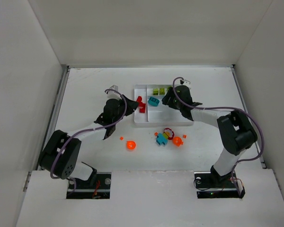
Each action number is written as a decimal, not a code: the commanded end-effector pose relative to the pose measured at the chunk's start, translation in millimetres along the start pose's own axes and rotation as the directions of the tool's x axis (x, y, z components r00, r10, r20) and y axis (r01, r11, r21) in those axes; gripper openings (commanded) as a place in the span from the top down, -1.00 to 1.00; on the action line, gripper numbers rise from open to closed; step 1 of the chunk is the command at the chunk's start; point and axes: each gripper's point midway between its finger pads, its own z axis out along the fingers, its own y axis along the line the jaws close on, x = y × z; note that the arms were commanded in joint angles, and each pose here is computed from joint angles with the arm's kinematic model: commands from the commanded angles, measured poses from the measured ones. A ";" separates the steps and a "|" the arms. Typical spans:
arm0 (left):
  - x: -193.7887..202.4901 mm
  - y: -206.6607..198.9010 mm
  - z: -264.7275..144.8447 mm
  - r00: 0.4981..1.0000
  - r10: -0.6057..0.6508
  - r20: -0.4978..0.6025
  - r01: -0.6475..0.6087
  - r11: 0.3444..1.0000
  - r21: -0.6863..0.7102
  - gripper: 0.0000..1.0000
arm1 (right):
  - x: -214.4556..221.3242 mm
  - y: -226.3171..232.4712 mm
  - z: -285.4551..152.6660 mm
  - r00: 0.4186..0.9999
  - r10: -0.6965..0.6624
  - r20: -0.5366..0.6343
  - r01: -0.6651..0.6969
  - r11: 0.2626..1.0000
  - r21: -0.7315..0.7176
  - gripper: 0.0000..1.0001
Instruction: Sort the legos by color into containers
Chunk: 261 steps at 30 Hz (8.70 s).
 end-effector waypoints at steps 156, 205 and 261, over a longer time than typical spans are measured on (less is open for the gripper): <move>17.7 -101.2 -109.8 0.992 0.011 0.129 -0.059 0.924 0.378 0.67 | -1.3 142.9 -194.6 0.989 0.082 0.120 -0.028 0.917 -0.397 -0.55; 7.9 -69.8 -149.6 0.915 -0.388 -0.107 0.392 0.800 0.454 0.71 | -17.6 160.8 -219.1 0.923 0.344 -0.174 -0.307 0.382 -0.872 0.42; 24.2 -66.5 -112.8 0.979 -0.191 -0.067 0.203 0.916 0.346 0.63 | 157.7 42.2 -154.0 0.971 -0.159 -0.176 0.133 0.980 -0.150 0.26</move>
